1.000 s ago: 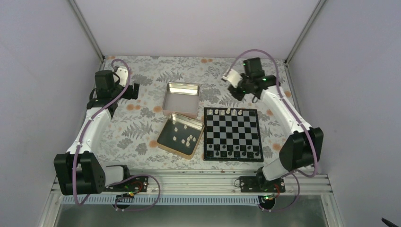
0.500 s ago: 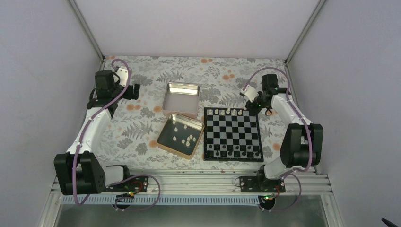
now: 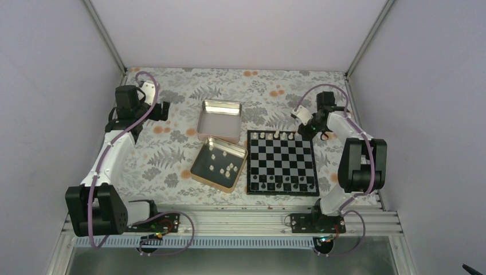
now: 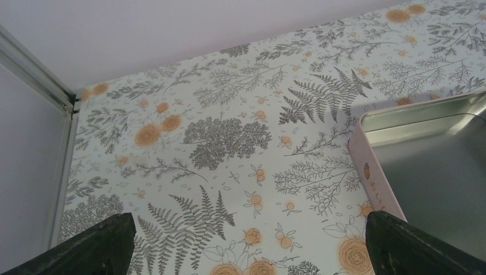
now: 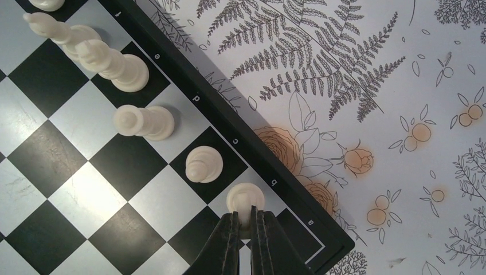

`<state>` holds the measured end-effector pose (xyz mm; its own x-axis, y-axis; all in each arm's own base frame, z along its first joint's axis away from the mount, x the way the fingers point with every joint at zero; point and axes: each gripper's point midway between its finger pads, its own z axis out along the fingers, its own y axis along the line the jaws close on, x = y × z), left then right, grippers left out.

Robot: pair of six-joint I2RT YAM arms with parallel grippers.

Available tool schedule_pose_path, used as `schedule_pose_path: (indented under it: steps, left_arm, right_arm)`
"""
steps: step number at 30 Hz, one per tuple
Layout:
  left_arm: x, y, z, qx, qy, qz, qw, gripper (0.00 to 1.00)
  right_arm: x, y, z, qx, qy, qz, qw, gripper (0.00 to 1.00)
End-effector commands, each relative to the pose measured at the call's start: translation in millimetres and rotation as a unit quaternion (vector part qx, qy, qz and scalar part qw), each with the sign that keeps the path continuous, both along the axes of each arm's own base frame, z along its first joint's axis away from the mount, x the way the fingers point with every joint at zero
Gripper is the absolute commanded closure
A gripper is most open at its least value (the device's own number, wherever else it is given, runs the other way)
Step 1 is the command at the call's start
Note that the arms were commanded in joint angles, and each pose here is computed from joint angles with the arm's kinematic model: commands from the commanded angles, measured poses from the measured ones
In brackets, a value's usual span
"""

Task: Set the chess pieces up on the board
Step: Place the chess piece on the chessboard.

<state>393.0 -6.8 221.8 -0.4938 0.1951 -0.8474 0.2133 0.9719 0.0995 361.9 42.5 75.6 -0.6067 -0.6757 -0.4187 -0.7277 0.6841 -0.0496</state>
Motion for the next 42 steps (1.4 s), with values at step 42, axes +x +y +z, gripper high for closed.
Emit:
schedule_pose_path:
  steps: [42]
  left_arm:
    - [1,-1,5,0.002,-0.006,-0.007,1.0,0.0]
  right_arm:
    - [-3,-11,-18,0.008,0.029,0.002,1.0,0.93]
